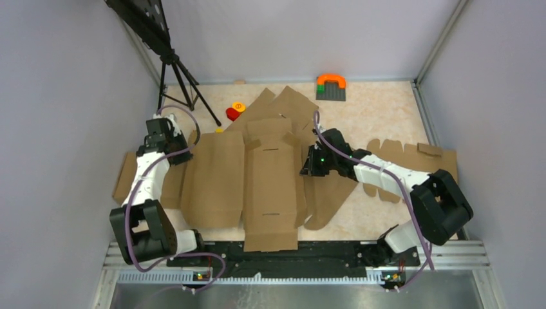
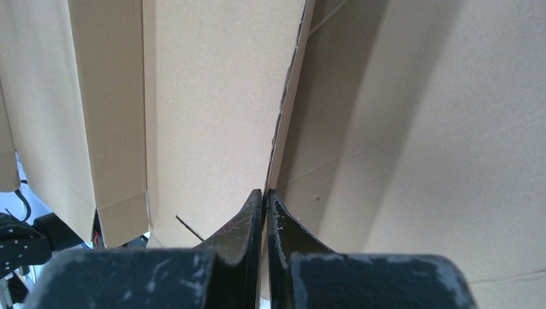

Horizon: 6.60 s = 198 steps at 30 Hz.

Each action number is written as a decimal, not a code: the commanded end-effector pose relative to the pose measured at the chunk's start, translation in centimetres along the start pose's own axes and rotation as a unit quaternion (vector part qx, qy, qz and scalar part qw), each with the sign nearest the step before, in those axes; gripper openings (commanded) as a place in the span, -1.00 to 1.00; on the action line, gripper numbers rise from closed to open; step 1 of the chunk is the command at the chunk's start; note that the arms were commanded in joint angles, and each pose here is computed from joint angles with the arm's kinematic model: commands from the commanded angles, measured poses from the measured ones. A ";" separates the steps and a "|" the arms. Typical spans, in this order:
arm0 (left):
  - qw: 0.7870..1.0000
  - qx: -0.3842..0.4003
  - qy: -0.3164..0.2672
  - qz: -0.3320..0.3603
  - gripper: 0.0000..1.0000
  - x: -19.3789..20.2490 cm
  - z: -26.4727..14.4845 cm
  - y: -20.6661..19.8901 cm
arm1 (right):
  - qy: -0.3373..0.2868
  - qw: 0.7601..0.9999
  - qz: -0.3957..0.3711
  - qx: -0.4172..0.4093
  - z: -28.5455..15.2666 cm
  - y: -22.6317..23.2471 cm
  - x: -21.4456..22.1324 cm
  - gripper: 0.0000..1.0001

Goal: Fold the paper box
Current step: Fold the paper box at the center of the board.

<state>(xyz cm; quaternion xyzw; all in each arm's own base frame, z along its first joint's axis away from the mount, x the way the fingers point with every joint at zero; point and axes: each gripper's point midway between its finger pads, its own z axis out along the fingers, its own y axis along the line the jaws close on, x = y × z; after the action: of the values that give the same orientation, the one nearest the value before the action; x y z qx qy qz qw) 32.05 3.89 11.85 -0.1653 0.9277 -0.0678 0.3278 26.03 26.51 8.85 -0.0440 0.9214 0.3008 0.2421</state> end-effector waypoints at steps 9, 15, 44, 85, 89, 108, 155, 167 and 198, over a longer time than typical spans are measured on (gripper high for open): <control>0.999 -0.039 0.011 0.001 -0.50 -0.2 2.0 1.7 | -0.014 0.998 -0.007 -0.059 0.3 3.8 -1.7 -1.00; 0.998 -0.060 0.002 0.007 -0.36 -0.8 1.3 2.3 | -0.013 0.998 -0.010 -0.056 0.4 3.8 -1.8 -1.00; 0.984 0.111 -0.104 0.089 0.74 -5.8 -5.6 -15.4 | 0.005 0.999 -0.042 0.001 1.6 2.1 -1.6 -1.00; 0.854 0.383 0.132 0.327 -0.11 -1.6 11.1 -29.7 | 0.037 0.996 -0.071 0.043 3.0 2.3 -1.1 -1.00; 0.850 0.396 0.112 0.327 -0.30 -1.7 9.8 -30.0 | 0.039 0.996 -0.069 0.046 3.1 2.1 -1.0 -1.00; 0.843 0.425 0.083 0.318 -0.71 -1.1 6.2 -30.8 | 0.009 0.994 -0.063 0.090 3.1 1.2 -2.6 -1.00; 0.836 0.406 0.201 0.311 -0.21 7.1 5.5 -28.2 | -0.055 0.990 -0.030 0.130 3.8 0.8 -5.9 -0.70; 0.839 0.394 0.204 0.314 -0.23 7.2 6.1 -27.8 | -0.079 0.995 0.052 -0.008 3.7 1.6 -8.0 -0.06; 0.843 0.389 0.201 0.312 -0.25 7.0 6.3 -27.8 | -0.117 0.987 0.089 -0.071 6.9 2.0 -12.2 0.37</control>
<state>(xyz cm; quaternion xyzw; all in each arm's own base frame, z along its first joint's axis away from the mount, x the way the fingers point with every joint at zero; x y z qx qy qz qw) 37.83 -24.88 10.16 0.2947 0.8679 -0.3584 0.1773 37.39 30.26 7.32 0.0724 0.8903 0.3557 0.2750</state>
